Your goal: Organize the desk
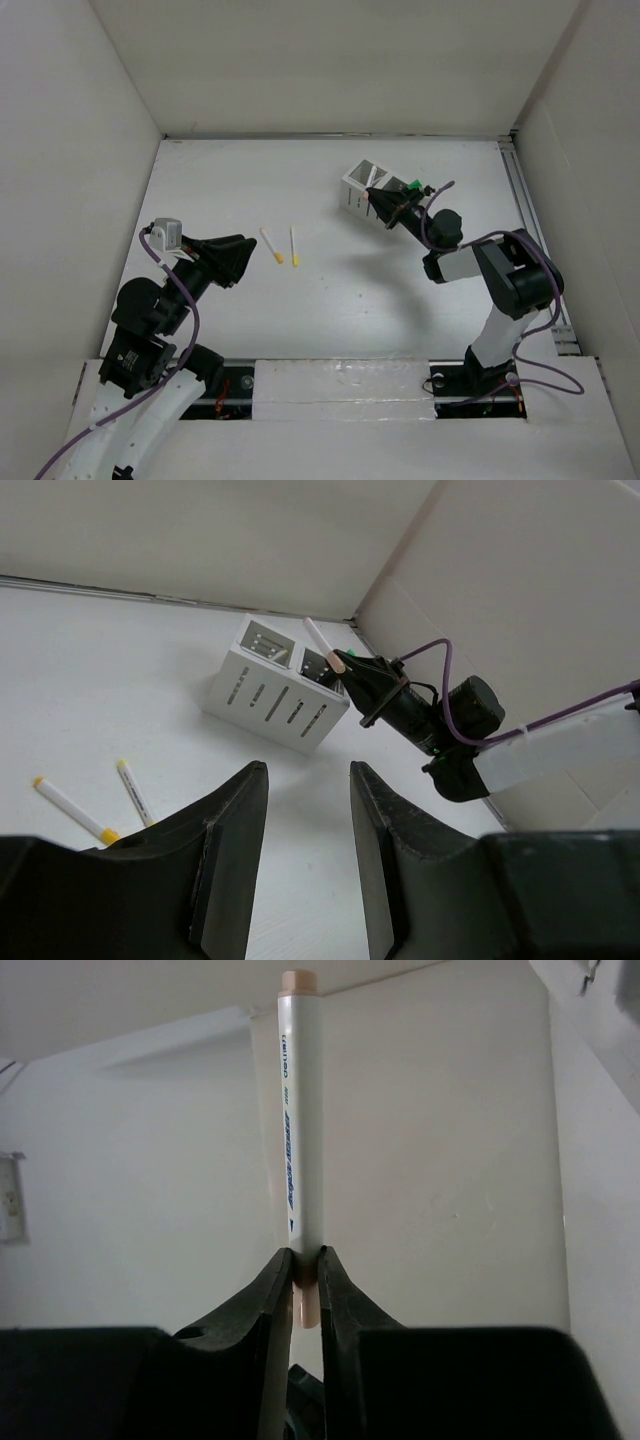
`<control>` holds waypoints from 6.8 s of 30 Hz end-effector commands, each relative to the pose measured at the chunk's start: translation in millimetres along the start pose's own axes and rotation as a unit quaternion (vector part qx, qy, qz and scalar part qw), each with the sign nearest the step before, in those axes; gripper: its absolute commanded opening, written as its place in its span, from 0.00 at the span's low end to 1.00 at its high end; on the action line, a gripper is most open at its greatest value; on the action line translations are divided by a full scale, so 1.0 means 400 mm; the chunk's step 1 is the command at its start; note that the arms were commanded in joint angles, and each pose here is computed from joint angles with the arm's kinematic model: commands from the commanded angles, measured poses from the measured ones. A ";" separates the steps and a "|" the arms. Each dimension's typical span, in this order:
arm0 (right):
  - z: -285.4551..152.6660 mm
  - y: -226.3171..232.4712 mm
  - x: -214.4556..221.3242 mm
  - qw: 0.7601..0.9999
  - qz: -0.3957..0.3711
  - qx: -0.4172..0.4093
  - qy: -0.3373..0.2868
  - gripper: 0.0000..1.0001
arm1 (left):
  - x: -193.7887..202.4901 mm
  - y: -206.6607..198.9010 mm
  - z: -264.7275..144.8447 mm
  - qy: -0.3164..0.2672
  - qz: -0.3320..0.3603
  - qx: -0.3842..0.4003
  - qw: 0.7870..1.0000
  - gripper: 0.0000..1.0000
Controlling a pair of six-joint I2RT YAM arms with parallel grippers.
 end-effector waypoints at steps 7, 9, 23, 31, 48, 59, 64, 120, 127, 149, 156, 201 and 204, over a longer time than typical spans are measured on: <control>0.011 0.177 0.062 0.992 0.118 -0.054 0.000 0.03 | -0.033 -0.029 -0.010 -0.023 0.006 0.021 1.000 0.35; 0.010 0.189 0.084 0.991 0.119 -0.056 0.001 0.04 | -0.036 -0.032 -0.014 -0.026 0.006 0.023 0.999 0.35; -0.025 0.159 0.094 0.975 0.212 -0.053 -0.041 0.07 | -0.048 -0.046 -0.033 -0.038 0.007 0.035 0.999 0.35; 0.019 0.153 0.061 0.954 0.281 -0.064 -0.083 0.05 | -0.049 -0.042 -0.031 -0.040 0.005 0.031 0.999 0.35; 0.017 0.158 -0.049 0.914 0.306 0.013 -0.265 0.05 | -0.063 -0.033 -0.041 -0.057 0.002 0.018 0.998 0.35; 0.046 0.104 -0.060 0.917 0.298 0.052 -0.262 0.05 | -0.029 -0.017 -0.001 -0.018 0.005 0.007 1.000 0.37; 0.077 0.099 -0.058 0.915 0.328 0.043 -0.233 0.05 | -0.023 -0.013 0.006 -0.011 0.004 0.004 1.000 0.37; 0.058 0.479 -0.068 0.979 0.097 -0.099 -0.149 0.37 | -0.009 0.003 0.009 -0.002 0.006 -0.006 1.000 0.36; 0.019 0.367 -0.035 0.931 -0.294 0.165 -0.140 0.00 | -0.014 -0.002 -0.001 -0.008 0.009 0.000 1.000 0.37; 0.068 0.054 -0.236 0.737 -0.467 0.473 -0.119 0.62 | 0.007 0.006 0.028 0.015 0.007 0.001 1.000 0.37; 0.090 0.001 -0.273 0.692 -0.466 0.534 -0.138 0.54 | 0.003 0.006 0.024 0.010 0.007 -0.001 1.000 0.37; -0.131 -0.084 -0.469 0.593 -0.569 0.562 -0.089 0.16 | 0.009 0.008 0.028 0.015 0.006 -0.001 1.000 0.37; -0.124 -0.070 -0.464 0.606 -0.561 0.555 -0.103 0.33 | 0.008 0.008 0.028 0.015 0.006 0.000 1.000 0.37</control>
Point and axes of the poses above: each gripper's point midway between its finger pads, its own z axis out along the fingers, its own y axis along the line the jaws close on, x = y × z, the point moved 1 cm from there along -z, back along the fingers, and after that the axes turned 9 degrees about -z, right-handed, at the moved point
